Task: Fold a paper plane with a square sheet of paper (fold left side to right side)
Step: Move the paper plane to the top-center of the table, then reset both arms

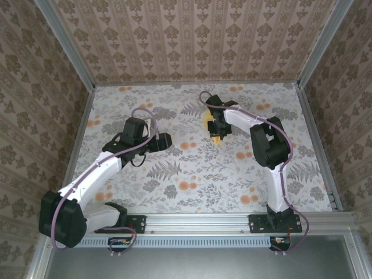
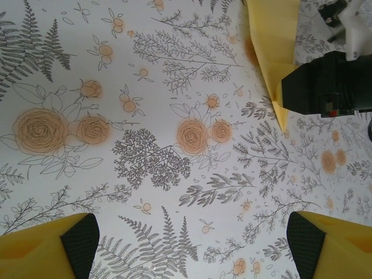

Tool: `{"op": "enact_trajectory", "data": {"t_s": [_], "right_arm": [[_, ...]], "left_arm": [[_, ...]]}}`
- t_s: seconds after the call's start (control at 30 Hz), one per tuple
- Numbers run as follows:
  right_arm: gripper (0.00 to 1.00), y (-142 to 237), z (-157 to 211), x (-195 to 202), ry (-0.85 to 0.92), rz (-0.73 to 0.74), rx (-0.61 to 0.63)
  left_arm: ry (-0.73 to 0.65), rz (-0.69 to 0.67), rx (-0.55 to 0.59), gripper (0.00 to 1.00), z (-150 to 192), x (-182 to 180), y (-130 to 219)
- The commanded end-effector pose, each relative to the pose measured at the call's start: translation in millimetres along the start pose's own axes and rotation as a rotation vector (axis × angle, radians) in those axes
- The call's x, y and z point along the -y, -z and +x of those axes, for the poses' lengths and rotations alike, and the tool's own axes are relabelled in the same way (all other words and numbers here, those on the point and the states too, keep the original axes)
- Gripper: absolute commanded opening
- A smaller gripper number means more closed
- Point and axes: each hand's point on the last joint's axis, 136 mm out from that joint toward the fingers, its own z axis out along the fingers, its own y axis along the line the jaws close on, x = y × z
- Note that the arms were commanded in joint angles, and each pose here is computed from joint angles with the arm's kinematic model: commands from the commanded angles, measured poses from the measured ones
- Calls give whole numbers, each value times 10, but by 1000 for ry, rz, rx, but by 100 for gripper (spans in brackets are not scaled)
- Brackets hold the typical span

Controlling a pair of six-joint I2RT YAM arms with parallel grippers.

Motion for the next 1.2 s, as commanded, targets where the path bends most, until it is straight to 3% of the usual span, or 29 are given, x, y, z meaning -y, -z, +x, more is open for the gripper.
{"op": "enact_trajectory", "data": {"t_s": [0.0, 0.3, 0.47, 0.63, 0.7, 0.9, 1.03, 1.17], "right_arm": [[29, 356, -61, 11, -3, 12, 45], [42, 905, 2, 57, 14, 5, 136], [65, 1523, 50, 292, 23, 10, 362], [93, 1950, 213, 769, -14, 60, 607], [100, 1981, 312, 981, -49, 89, 663], [100, 1794, 585, 1587, -166, 175, 791], [100, 1537, 701, 1872, -209, 243, 917], [100, 1302, 710, 2028, -237, 240, 933]], "left_arm": [[-14, 17, 15, 88, -142, 21, 76], [24, 23, 55, 88, -303, -101, 204], [64, -42, 131, 89, -485, -371, 374], [87, -228, 280, 89, -726, -869, 647], [68, -314, 343, 89, -795, -1038, 743], [-145, -479, 444, 92, -838, -1326, 779], [-243, -604, 470, 93, -723, -1602, 723], [-280, -619, 446, 94, -644, -1762, 542]]}}
